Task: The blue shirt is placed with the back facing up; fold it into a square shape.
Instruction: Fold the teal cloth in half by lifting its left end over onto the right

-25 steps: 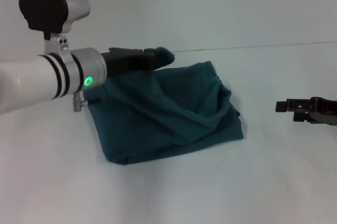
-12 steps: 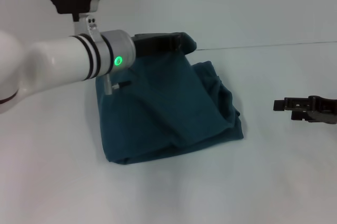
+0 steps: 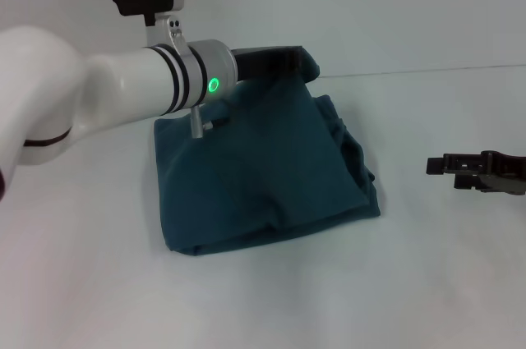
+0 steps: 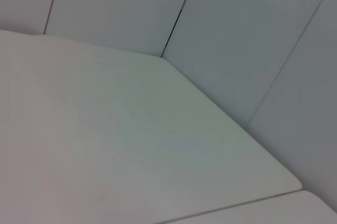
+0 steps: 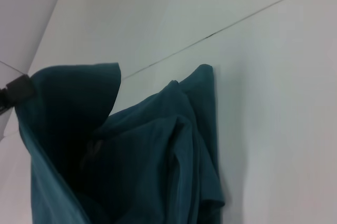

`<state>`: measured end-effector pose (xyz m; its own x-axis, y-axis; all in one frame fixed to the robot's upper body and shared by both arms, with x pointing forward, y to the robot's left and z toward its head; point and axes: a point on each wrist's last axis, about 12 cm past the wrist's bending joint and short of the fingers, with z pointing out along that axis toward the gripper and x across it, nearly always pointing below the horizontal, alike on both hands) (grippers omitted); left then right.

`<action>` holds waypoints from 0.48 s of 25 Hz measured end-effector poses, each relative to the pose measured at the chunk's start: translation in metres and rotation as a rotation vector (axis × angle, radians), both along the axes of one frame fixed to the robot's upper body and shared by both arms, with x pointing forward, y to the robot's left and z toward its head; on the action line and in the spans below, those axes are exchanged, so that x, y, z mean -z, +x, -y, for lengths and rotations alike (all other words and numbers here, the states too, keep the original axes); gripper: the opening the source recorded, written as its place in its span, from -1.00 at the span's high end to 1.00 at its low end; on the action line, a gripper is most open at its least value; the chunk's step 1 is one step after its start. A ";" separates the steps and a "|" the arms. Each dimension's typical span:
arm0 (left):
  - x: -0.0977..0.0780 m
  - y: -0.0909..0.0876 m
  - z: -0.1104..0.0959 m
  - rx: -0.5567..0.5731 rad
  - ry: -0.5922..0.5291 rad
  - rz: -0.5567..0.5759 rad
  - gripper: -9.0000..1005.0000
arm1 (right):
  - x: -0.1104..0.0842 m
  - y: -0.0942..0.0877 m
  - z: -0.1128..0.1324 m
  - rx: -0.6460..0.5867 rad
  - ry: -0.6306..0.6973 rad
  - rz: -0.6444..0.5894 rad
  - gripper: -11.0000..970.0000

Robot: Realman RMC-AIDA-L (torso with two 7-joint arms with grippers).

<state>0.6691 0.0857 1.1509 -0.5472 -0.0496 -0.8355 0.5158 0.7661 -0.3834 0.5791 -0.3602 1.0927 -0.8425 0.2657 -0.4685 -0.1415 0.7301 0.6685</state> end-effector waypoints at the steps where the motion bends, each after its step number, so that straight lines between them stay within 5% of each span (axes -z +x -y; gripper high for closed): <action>1: -0.001 0.001 0.002 -0.003 -0.001 0.000 0.92 | 0.000 0.000 0.000 0.000 0.000 0.000 -0.81; 12: -0.004 0.006 0.017 -0.003 -0.001 -0.011 0.91 | 0.001 0.000 -0.003 -0.009 -0.002 -0.005 -0.80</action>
<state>0.6746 0.0688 1.1548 -0.5560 -0.0523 -0.8296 0.5095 0.7671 -0.3898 0.5793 -0.3572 1.0917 -0.8471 0.2569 -0.4652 -0.1451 0.7304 0.6675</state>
